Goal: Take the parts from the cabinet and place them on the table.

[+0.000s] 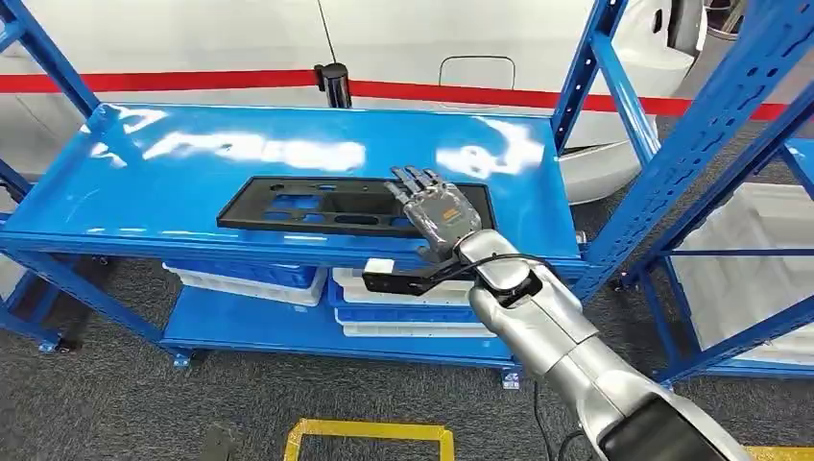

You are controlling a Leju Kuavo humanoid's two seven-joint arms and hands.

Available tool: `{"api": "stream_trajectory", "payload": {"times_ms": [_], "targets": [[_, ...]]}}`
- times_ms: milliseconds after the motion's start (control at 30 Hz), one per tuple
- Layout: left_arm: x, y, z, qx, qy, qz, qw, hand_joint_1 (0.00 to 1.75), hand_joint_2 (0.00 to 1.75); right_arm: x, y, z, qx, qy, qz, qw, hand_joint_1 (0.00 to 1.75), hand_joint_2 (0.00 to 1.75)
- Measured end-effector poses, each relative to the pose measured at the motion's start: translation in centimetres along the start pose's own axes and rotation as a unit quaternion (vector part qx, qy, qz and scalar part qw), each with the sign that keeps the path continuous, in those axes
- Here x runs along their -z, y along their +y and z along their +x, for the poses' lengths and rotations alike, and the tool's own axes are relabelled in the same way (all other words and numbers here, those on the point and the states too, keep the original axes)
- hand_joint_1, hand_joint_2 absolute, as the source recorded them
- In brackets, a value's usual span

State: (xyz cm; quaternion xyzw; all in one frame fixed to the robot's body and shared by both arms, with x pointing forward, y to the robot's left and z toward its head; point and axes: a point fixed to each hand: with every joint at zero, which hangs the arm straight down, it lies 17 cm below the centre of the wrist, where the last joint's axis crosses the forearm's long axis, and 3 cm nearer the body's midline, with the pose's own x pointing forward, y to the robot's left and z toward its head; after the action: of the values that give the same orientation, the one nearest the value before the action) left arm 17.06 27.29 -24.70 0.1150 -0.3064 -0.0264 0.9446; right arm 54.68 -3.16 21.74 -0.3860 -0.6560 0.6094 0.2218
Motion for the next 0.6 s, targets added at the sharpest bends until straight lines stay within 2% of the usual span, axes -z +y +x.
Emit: {"api": "stream_trajectory", "payload": {"times_ms": [367, 567, 600], "targets": [[0.2, -0.1, 0.7, 0.002, -0.009, -0.002, 1.000, 0.00, 0.00, 0.4, 1.4, 1.7, -0.009, 0.002, 0.019, 1.000, 0.00, 1.75], [0.1, -0.2, 1.2, 0.000, -0.022, -0.001, 1.000, 0.00, 0.00, 0.8, 1.3, 0.6, -0.047, 0.036, 0.008, 0.998, 0.00, 1.75], [0.1, -0.2, 1.2, 0.000, -0.022, 0.000, 1.000, 0.00, 1.75, 0.9, 1.2, 0.4, -0.052, 0.040, 0.006, 0.998, 0.00, 1.75]]}}
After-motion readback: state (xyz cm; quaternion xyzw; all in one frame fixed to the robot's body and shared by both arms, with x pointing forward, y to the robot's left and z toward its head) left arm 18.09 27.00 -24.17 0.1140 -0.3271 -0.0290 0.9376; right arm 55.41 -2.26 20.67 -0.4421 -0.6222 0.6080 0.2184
